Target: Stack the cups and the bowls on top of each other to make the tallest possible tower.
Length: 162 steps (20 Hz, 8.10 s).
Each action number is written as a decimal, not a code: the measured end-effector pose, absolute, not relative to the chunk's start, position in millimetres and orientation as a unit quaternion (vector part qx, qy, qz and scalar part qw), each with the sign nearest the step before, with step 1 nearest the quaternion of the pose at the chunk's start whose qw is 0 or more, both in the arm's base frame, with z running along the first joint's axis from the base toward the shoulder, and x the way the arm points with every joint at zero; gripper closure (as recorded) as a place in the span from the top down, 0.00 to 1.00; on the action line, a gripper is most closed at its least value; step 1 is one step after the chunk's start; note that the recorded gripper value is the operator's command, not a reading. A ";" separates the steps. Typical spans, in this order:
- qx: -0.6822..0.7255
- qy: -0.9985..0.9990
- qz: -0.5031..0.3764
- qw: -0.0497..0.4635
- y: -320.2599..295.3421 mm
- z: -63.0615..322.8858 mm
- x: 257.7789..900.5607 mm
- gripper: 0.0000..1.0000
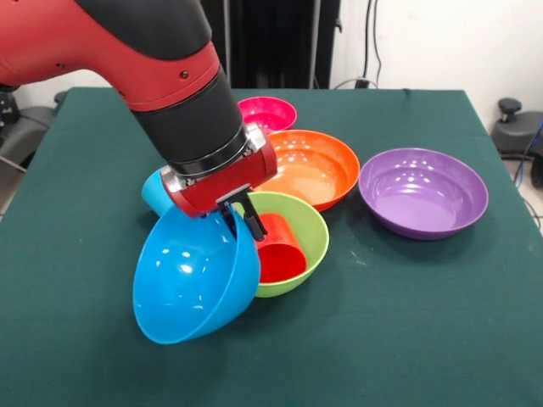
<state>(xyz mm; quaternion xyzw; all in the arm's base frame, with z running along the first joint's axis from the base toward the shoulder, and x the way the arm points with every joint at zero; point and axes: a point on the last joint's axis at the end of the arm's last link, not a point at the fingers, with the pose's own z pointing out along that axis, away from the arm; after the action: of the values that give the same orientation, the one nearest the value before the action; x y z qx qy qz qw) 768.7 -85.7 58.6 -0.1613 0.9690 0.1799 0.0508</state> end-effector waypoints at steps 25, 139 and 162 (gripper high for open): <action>-0.224 0.958 0.177 0.011 -30.3 90.2 724.2 0.00; -0.311 0.947 0.066 -0.042 -37.5 94.2 705.0 0.00; -0.292 0.949 0.107 -0.040 -26.2 85.6 704.9 0.00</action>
<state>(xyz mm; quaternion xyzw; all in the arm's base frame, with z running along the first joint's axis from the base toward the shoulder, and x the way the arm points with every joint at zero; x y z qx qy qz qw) 704.9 -26.2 85.6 -0.2923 0.9495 0.1067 -0.0404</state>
